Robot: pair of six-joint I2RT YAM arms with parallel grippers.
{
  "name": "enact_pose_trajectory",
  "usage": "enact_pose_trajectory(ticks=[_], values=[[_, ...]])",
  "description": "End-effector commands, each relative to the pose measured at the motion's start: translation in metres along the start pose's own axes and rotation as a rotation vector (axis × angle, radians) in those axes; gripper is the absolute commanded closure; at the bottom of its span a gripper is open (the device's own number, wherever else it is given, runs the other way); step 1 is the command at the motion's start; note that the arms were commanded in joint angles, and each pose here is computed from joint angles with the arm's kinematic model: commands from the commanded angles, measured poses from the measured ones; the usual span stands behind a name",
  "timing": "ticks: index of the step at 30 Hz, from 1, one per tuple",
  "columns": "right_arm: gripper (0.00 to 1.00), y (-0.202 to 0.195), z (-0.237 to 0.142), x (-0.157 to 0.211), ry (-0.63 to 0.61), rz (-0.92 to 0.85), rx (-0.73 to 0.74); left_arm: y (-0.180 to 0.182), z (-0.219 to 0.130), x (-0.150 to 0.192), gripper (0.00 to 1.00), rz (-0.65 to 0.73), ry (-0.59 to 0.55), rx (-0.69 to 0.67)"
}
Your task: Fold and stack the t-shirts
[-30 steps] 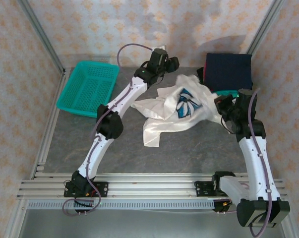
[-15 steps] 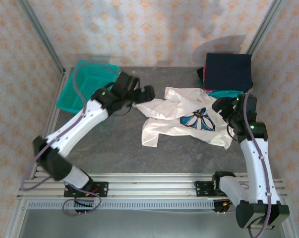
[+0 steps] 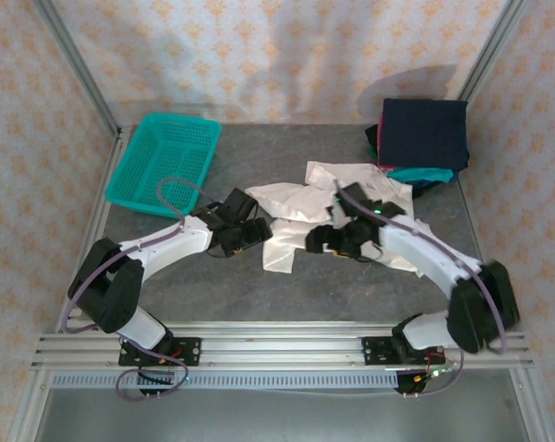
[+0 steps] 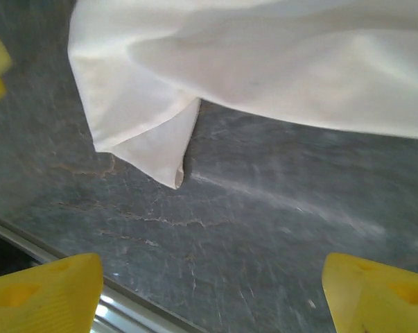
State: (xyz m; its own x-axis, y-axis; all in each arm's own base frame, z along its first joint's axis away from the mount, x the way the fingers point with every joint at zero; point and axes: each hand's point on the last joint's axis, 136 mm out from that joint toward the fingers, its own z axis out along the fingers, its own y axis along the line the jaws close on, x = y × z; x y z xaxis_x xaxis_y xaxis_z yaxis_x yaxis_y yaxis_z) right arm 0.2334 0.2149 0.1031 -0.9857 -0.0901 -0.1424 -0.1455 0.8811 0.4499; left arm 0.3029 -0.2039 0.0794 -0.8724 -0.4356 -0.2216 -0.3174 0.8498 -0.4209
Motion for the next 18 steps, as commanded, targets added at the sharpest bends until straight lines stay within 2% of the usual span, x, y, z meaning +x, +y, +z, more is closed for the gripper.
enact_pose_trajectory(ticks=[1, 5, 11, 14, 16, 18], values=[[0.19, 0.007, 0.021, -0.021, -0.023, -0.133, 0.096, -0.010, -0.016, -0.010, 0.15, -0.030, -0.072, 0.067], [0.20, 0.020, 0.048, -0.031, 0.003, -0.172, 0.097, 0.000, -0.039, -0.015, 0.13, -0.041, -0.149, 0.076], [0.22, 0.008, 0.064, -0.063, -0.089, -0.140, 0.197, 0.025, -0.093, -0.023, 0.08, -0.042, -0.305, 0.070], [0.24, 0.012, 0.078, -0.073, -0.072, -0.145, 0.196, 0.037, -0.113, -0.022, 0.05, -0.037, -0.353, 0.070], [0.31, 0.008, 0.087, -0.078, -0.051, -0.144, 0.223, 0.046, -0.120, -0.020, 0.04, -0.042, -0.374, 0.059], [0.48, 0.007, 0.094, -0.082, -0.042, -0.141, 0.236, 0.055, -0.126, -0.018, 0.04, -0.047, -0.388, 0.046]])
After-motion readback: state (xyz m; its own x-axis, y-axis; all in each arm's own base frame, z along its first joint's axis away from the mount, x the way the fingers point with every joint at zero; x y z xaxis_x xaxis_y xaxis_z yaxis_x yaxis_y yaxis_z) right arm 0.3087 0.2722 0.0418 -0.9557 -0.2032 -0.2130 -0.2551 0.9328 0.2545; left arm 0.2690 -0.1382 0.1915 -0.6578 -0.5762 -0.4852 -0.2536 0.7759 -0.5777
